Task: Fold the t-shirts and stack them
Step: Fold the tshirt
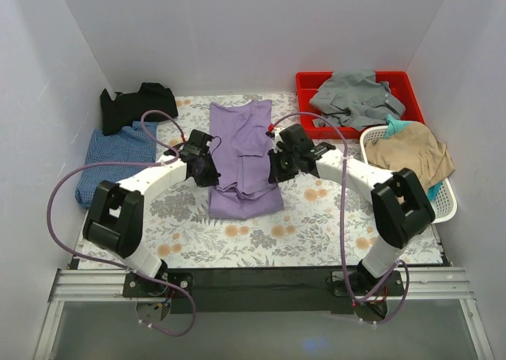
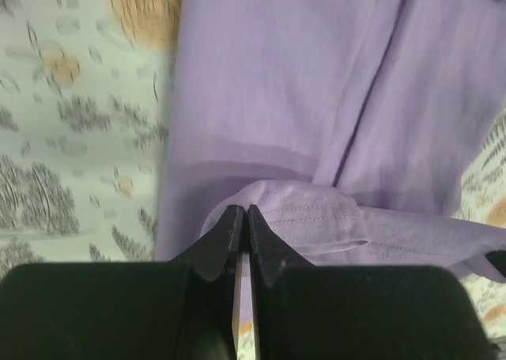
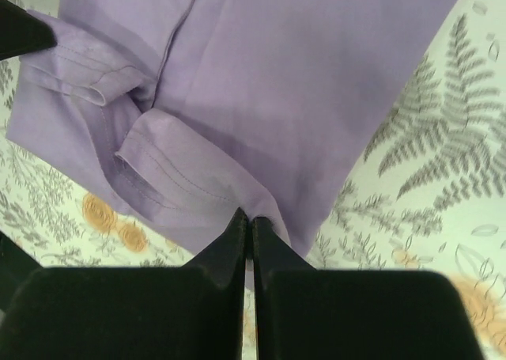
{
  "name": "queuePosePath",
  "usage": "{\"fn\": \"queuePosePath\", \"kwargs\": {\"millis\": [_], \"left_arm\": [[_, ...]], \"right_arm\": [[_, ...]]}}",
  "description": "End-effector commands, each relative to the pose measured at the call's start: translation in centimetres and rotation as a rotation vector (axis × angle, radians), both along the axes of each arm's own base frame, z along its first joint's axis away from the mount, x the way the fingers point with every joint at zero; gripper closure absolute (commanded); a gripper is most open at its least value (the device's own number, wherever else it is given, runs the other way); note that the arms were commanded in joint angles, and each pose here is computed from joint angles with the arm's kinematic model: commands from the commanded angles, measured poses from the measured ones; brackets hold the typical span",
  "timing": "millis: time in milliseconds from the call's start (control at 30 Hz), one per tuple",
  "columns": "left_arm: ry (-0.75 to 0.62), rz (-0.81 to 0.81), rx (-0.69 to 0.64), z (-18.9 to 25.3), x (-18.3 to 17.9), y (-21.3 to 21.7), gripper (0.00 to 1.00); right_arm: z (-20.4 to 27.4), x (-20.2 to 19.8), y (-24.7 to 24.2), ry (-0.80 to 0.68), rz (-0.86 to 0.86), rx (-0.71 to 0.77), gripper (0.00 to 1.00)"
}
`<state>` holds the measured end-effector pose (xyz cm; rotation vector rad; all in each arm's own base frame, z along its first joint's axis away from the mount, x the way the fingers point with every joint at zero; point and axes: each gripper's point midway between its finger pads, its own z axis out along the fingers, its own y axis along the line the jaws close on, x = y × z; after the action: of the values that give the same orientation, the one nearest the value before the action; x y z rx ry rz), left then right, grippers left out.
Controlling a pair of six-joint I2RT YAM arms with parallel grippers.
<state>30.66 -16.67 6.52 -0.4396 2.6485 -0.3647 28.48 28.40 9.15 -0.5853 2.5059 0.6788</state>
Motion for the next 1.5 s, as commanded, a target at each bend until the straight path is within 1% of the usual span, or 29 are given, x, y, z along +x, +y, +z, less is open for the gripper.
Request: {"fn": "queuePosePath", "kwargs": {"millis": [0,33,167,267,300,333,367,400,433,467,533,567,667,733,767,833,867,900,967,1000,1100,1167,1233,1333,1467], "left_arm": [[-0.103,-0.032,-0.015,1.7,4.2,0.0,1.00],[-0.118,-0.031,-0.017,2.2,5.3,-0.2,1.00],[-0.108,-0.035,-0.031,1.5,7.7,0.3,1.00],[-0.105,-0.043,-0.042,1.1,8.9,0.3,1.00],[-0.087,-0.046,-0.044,0.2,9.1,0.2,1.00],[-0.083,-0.049,-0.044,-0.1,9.2,0.3,0.99],[-0.071,-0.047,-0.037,-0.4,9.3,0.4,0.88],[-0.041,-0.040,-0.024,-1.4,9.1,0.7,0.70],[-0.033,-0.031,-0.021,-1.6,9.1,0.9,0.58],[-0.026,-0.008,-0.002,-2.0,9.0,1.5,0.36],[-0.069,0.012,0.011,-0.8,9.5,2.2,0.30],[-0.100,0.036,0.041,-0.1,10.0,3.1,0.29],[-0.204,0.032,0.037,3.9,11.0,3.5,0.28],[-0.239,-0.016,-0.024,6.2,10.9,2.3,0.28],[-0.276,-0.036,-0.065,8.0,10.6,1.7,0.28],[-0.286,-0.129,-0.173,9.8,9.2,-0.4,0.28],[-0.277,-0.170,-0.218,10.1,8.6,-1.3,0.29],[-0.244,-0.256,-0.311,10.5,7.2,-3.0,0.31],[-0.170,-0.307,-0.384,9.6,5.5,-4.3,0.35],[-0.131,-0.350,-0.437,9.5,4.2,-5.2,0.39],[-0.084,-0.371,-0.454,7.7,2.3,-6.0,0.40],[-0.044,-0.388,-0.476,6.5,1.3,-6.3,0.40],[-0.005,-0.395,-0.493,5.3,0.7,-6.6,0.40],[0.016,-0.392,-0.499,3.9,0.6,-6.8,0.40],[0.028,-0.379,-0.482,2.5,1.8,-6.9,0.40]], "right_arm": [[0.5,2.6,1.0,-0.021,0.043,0.022,0.99],[0.3,3.0,1.1,-0.013,0.046,0.025,0.99],[-0.4,4.7,0.9,0.003,0.025,0.024,0.99],[-1.3,5.9,0.9,0.010,0.021,0.013,0.99],[-1.7,6.4,0.6,0.016,0.009,0.005,0.99],[-1.7,6.8,0.5,0.007,0.004,0.001,0.91],[-1.7,7.1,0.6,0.007,0.003,0.004,0.85],[-1.9,7.6,0.5,0.001,0.001,0.005,0.80],[-1.9,8.2,0.4,-0.018,-0.006,0.000,0.67],[-1.4,8.8,0.2,-0.042,-0.017,0.000,0.58],[-0.3,10.3,-0.3,-0.118,-0.035,-0.024,0.50],[0.4,10.8,-0.5,-0.147,-0.045,-0.031,0.48],[3.5,11.4,-0.7,-0.225,-0.038,-0.012,0.45],[4.3,10.6,-0.2,-0.215,-0.006,0.029,0.45],[4.8,9.7,0.0,-0.211,0.011,0.048,0.44],[5.0,8.6,0.4,-0.185,0.027,0.076,0.44],[4.8,7.6,0.4,-0.158,0.034,0.084,0.44],[4.7,6.9,0.7,-0.139,0.047,0.097,0.44],[4.6,5.2,1.4,-0.089,0.074,0.133,0.44],[3.9,4.3,1.4,-0.058,0.080,0.134,0.44],[3.1,2.6,1.6,-0.029,0.097,0.134,0.44],[2.6,2.2,1.6,-0.016,0.094,0.124,0.44],[2.2,1.8,1.7,0.000,0.101,0.127,0.44],[1.7,1.6,1.8,0.021,0.103,0.126,0.44],[0.3,1.7,1.9,0.059,0.095,0.102,0.44]]}}
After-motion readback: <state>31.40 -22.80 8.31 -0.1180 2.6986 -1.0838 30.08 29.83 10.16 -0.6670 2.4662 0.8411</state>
